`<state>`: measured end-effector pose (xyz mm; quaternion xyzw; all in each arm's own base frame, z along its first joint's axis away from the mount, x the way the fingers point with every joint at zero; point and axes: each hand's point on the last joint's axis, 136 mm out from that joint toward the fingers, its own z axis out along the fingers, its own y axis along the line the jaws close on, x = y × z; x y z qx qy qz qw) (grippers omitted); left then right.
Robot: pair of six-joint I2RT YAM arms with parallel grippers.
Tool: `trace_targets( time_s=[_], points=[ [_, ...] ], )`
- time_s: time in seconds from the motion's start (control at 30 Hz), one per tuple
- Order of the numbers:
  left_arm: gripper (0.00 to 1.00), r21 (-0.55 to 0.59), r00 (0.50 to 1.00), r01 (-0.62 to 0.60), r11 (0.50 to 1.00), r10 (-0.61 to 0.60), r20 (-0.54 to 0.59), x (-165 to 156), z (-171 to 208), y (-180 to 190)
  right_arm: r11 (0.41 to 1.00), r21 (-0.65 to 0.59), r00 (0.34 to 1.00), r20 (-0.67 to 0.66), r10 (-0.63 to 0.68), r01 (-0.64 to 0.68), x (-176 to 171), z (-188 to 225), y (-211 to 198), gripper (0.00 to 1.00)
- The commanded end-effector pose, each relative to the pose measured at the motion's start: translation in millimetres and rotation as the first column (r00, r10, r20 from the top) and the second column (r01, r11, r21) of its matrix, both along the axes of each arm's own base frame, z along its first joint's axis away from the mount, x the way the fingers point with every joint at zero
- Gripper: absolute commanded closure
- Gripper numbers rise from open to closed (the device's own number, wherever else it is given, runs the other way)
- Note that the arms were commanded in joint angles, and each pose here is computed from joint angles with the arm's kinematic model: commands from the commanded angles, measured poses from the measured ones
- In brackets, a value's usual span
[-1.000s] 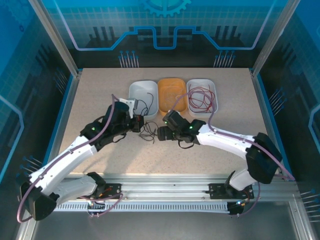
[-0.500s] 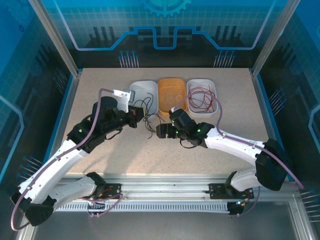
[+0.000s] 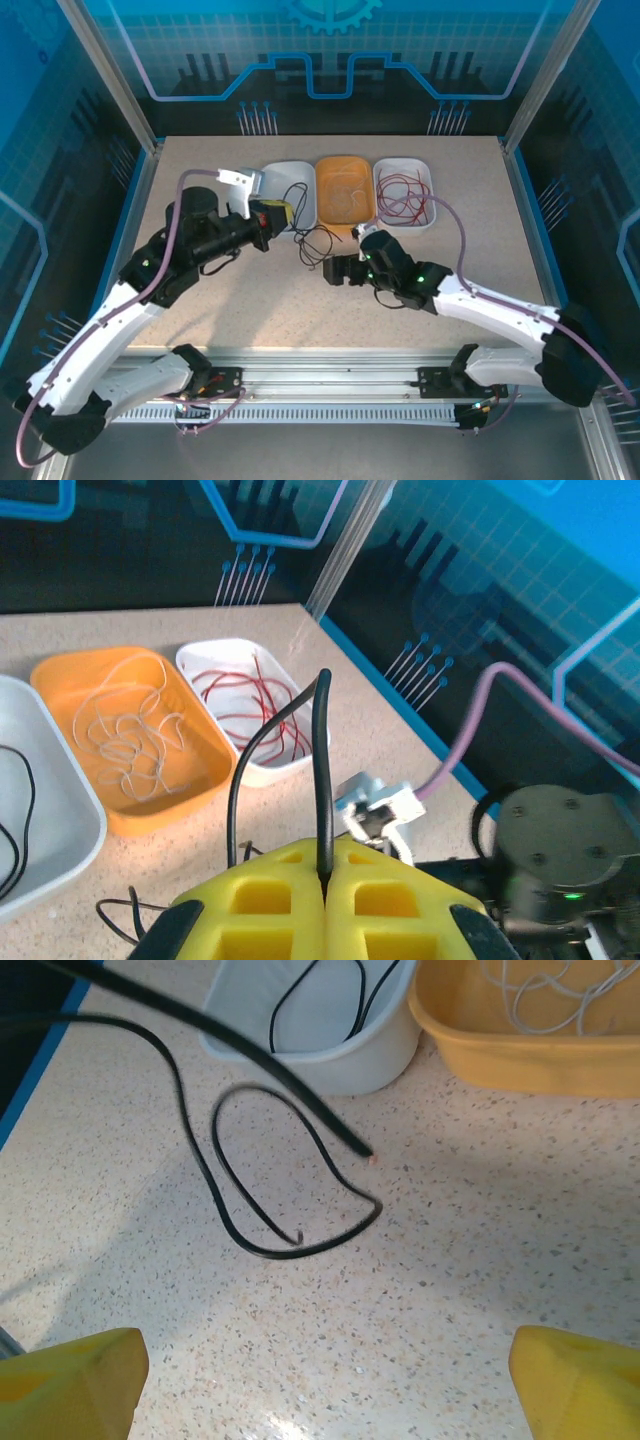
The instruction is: Untangle the cables
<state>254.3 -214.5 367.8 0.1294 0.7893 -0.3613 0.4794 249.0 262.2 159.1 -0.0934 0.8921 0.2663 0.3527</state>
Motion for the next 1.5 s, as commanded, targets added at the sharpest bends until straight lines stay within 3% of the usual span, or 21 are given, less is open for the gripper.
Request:
trace_targets(
  time_s=[0.0, 0.23, 0.43, 0.73, 0.9, 1.07, 1.47],
  points=[
    [1.0, 0.042, 0.991, 0.088, 0.995, -0.083, -0.109, -2, -28, -19, 1.0, -0.006, 0.996, 0.093, -0.003, 0.004, 2, 10, -13, 0.06],
    [1.0, 0.016, 0.985, 0.157, 0.987, -0.156, -0.071, -10, -17, -38, 0.998, -0.029, 0.997, 0.056, -0.057, 0.058, 4, -11, -27, 0.11],
    [1.0, -0.005, 0.983, 0.163, 0.987, -0.163, -0.083, -7, -20, -44, 0.999, 0.031, 1.0, -0.019, 0.022, -0.022, 3, -28, -2, 0.21],
    [1.0, 0.027, 0.997, 0.0, 1.0, 0.002, -0.075, 7, -24, -20, 0.998, -0.003, 0.995, -0.066, 0.068, -0.068, 1, -60, 7, 0.29],
    [1.0, 0.024, 0.998, -0.002, 1.0, 0.004, -0.058, 7, -18, -18, 0.991, -0.059, 0.987, 0.092, 0.129, -0.124, 4, -62, 16, 0.29],
    [1.0, 0.025, 0.999, -0.005, 1.0, 0.006, -0.044, 7, -11, -17, 0.978, -0.133, 0.94, 0.281, 0.195, -0.163, 8, -54, 32, 0.23],
    [1.0, 0.012, 0.999, 0.012, 1.0, -0.012, -0.03, 2, 0, -17, 0.954, -0.276, 0.901, 0.374, 0.221, -0.119, 40, -70, 52, 0.19]
  ],
)
